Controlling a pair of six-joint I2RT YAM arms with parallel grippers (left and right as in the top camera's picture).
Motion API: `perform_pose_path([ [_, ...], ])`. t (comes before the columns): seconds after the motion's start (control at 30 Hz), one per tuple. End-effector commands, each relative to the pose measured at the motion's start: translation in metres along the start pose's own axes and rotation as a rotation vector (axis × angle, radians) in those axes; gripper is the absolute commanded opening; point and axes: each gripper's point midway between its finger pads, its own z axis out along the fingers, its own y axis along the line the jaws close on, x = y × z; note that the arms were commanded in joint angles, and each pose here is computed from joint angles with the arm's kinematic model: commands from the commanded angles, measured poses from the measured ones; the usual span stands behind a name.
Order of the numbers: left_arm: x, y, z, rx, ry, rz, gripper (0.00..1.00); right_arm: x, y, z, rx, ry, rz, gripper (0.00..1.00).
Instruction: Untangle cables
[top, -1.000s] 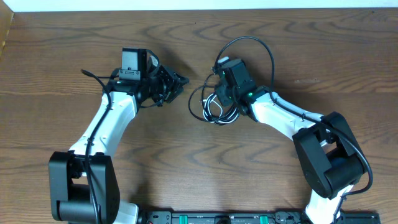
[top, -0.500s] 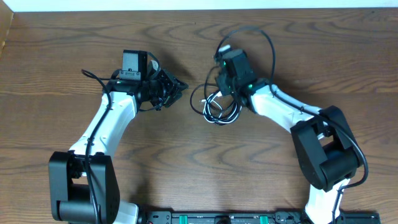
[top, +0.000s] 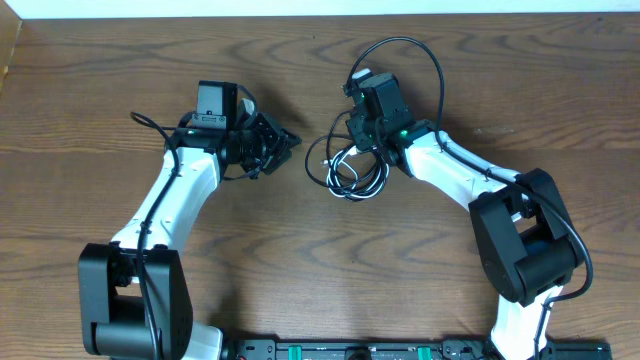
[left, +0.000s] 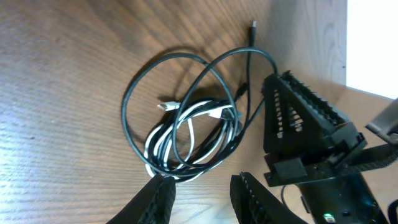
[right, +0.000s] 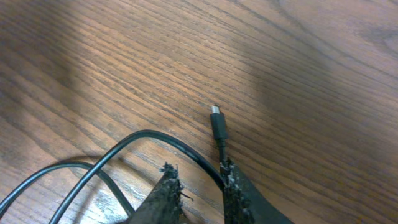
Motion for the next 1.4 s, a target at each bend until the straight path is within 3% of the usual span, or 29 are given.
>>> perform_pose_path([
  [0.0,-0.002,0.009,-0.001,-0.044,-0.027,0.009,0.36,0.002,0.017,0.005,-0.078,0.007,-0.024,0.25],
  [0.17,-0.007,0.017,-0.002,-0.087,-0.056,0.019,0.37,0.007,0.029,0.004,-0.123,0.024,-0.032,0.25],
  [0.33,-0.012,0.022,-0.003,-0.115,-0.089,0.022,0.38,-0.013,0.030,-0.005,-0.135,-0.043,-0.063,0.45],
  [0.4,-0.014,0.024,-0.003,-0.124,-0.100,0.022,0.39,-0.030,0.029,-0.015,-0.132,-0.098,-0.066,0.38],
  [0.47,-0.016,0.028,-0.004,-0.147,-0.114,0.018,0.43,-0.037,0.026,-0.024,-0.127,-0.113,-0.085,0.14],
  [0.5,-0.017,0.030,-0.004,-0.156,-0.121,0.017,0.43,-0.033,0.026,-0.024,-0.129,-0.099,-0.084,0.11],
  [0.77,-0.019,0.032,-0.005,-0.167,-0.134,0.017,0.44,0.027,0.033,-0.007,-0.145,0.118,-0.092,0.12],
  [1.37,-0.015,0.037,-0.005,-0.187,-0.118,0.002,0.44,0.027,-0.020,0.032,0.096,0.059,-0.114,0.26],
])
